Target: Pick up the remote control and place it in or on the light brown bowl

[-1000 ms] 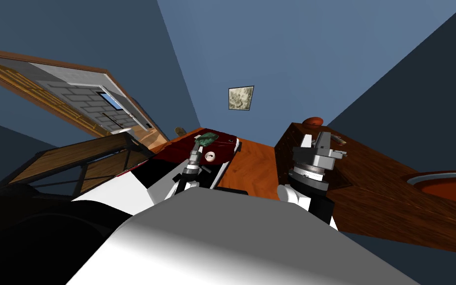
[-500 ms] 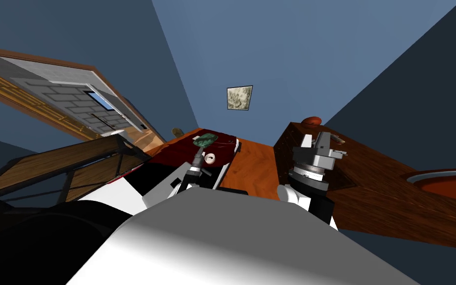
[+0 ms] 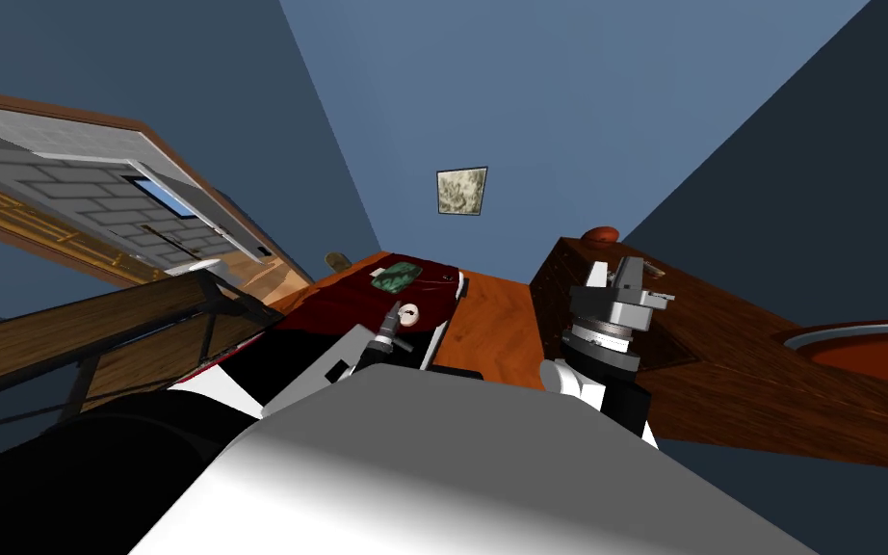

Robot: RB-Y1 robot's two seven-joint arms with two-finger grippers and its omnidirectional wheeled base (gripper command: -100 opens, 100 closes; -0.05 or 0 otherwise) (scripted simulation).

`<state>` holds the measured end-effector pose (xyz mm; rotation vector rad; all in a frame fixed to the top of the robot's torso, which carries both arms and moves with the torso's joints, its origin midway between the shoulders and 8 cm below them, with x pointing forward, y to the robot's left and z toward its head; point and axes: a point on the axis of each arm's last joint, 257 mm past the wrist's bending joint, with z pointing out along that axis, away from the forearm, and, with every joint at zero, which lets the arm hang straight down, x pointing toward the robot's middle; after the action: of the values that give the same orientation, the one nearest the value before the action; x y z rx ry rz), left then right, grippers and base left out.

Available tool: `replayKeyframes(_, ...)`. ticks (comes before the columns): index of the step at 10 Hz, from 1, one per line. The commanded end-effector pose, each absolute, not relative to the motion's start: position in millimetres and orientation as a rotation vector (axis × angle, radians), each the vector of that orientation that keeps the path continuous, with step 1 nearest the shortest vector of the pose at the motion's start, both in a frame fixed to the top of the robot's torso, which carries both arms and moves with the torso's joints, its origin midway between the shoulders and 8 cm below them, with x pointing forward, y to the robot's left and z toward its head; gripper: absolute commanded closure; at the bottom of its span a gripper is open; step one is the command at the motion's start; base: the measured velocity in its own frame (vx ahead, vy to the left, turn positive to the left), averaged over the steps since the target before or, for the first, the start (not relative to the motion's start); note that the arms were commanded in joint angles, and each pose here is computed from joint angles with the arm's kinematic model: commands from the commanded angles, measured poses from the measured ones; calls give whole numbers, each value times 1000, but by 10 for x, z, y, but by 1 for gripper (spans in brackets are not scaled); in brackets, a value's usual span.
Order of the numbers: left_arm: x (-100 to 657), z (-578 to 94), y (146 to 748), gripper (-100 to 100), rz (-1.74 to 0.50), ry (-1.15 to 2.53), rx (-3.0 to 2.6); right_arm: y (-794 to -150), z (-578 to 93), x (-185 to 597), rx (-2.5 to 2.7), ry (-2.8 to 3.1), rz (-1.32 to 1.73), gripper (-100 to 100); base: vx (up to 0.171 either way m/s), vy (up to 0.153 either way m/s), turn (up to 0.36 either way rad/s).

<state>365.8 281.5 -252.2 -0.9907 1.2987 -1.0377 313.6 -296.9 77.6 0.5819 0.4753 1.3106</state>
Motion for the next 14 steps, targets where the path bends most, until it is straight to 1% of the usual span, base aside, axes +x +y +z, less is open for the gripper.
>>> replayKeyframes(1, 3597, -2833, 2840, -100, -1010, 1360, -1047, -2969, 776, 3136, 582, 475, 1311, 0, 84, 45, -103)
replayKeyframes(2, 3516, -3084, 2855, -100, -985, 1409, -1095, -2969, 776, 3136, 582, 475, 1311, 0, 106, 72, -132)
replayKeyframes(3, 3514, -3100, 2857, -100, -981, 1414, -1099, -2969, 776, 3136, 582, 475, 1311, 0, 73, 58, -47)
replayKeyframes(4, 3413, -3369, 2875, -100, -950, 1468, -1153, -2969, 776, 3136, 582, 475, 1311, 0, 71, 58, -93)
replayKeyframes(5, 3413, -3369, 2875, -100, -950, 1468, -1153, -2969, 776, 3136, 582, 475, 1311, 0, 51, 43, -47)
replayKeyframes(6, 3297, -3622, 2892, -100, -920, 1518, -1205, -2969, 776, 3136, 582, 475, 1311, 0, 49, 35, -85)
replayKeyframes(7, 3293, -3636, 2893, -100, -916, 1522, -1209, -2969, 776, 3136, 582, 475, 1311, 0, 49, 34, -62)
replayKeyframes(9, 3017, -4120, 2922, -100, -846, 1624, -1316, -2969, 776, 3136, 582, 475, 1311, 0, 87, 66, -129)
replayKeyframes(10, 2995, -4159, 2931, -100, -839, 1630, -1323, -2969, 776, 3136, 582, 475, 1311, 0, 79, 64, -69)
replayKeyframes(11, 2820, -4406, 2949, -100, -797, 1682, -1380, -2969, 776, 3136, 582, 475, 1311, 0, 88, 43, -112)
replayKeyframes(12, 2818, -4408, 2949, -100, -797, 1683, -1381, -2969, 776, 3136, 582, 475, 1311, 0, 62, 34, -52)
replayKeyframes(14, 2436, -4850, 2974, -100, -711, 1779, -1493, -2969, 776, 3136, 582, 475, 1311, 0, 94, 50, -130)
